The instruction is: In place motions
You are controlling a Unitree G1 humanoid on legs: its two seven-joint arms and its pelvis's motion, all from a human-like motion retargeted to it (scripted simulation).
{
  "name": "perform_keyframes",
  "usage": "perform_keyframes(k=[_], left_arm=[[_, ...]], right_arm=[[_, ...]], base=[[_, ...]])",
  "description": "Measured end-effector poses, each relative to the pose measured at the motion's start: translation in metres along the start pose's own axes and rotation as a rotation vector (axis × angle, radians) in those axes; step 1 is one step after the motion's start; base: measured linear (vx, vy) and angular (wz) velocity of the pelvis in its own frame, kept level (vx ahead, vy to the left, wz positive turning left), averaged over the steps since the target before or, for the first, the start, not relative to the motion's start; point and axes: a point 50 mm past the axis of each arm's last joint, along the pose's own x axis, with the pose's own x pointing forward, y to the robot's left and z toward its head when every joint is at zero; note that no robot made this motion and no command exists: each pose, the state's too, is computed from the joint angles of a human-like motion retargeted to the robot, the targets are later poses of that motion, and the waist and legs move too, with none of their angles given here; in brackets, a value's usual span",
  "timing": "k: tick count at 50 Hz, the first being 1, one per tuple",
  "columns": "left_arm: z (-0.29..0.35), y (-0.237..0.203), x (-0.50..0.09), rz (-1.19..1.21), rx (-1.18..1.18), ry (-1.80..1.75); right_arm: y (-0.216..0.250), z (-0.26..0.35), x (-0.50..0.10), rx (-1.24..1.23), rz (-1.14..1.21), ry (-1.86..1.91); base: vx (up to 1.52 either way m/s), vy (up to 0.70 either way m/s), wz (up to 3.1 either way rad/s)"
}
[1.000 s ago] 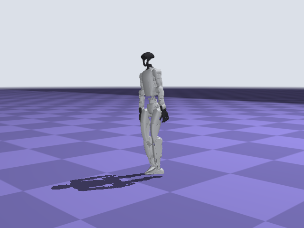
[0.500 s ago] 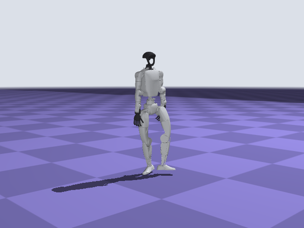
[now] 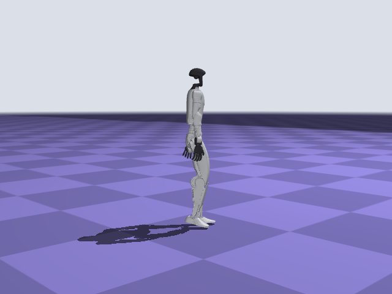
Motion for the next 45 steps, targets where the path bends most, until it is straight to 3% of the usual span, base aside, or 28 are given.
perform_keyframes(k=[5, 15, 20, 34, 45], left_arm=[[0.004, 0.007, -0.002, 0.034, 0.055, -0.006], [-0.028, 0.002, 0.004, -0.008, -0.133, 0.057], [-0.046, 0.01, 0.002, 0.04, -0.12, 0.151], [-0.029, -0.02, 0.008, -0.094, -0.183, 0.052], [-0.062, 0.04, -0.005, 0.129, 0.144, 0.248]], right_arm=[[0.007, -0.005, 0.0, -0.002, 0.027, 0.022], [0.006, 0.01, 0.0, -0.114, 0.024, -0.015], [0.005, 0.027, 0.0, -0.133, 0.026, -0.073], [-0.006, 0.024, -0.001, -0.077, 0.01, -0.077], [-0.035, 0.027, -0.004, 0.099, -0.077, -0.099]], base=[[0.23, -0.06, 1.74], [0.2, -0.08, 0.6], [0.09, -0.1, 0.12], [0.01, 0.07, -1.84], [0.0, 0.0, -2.73]])
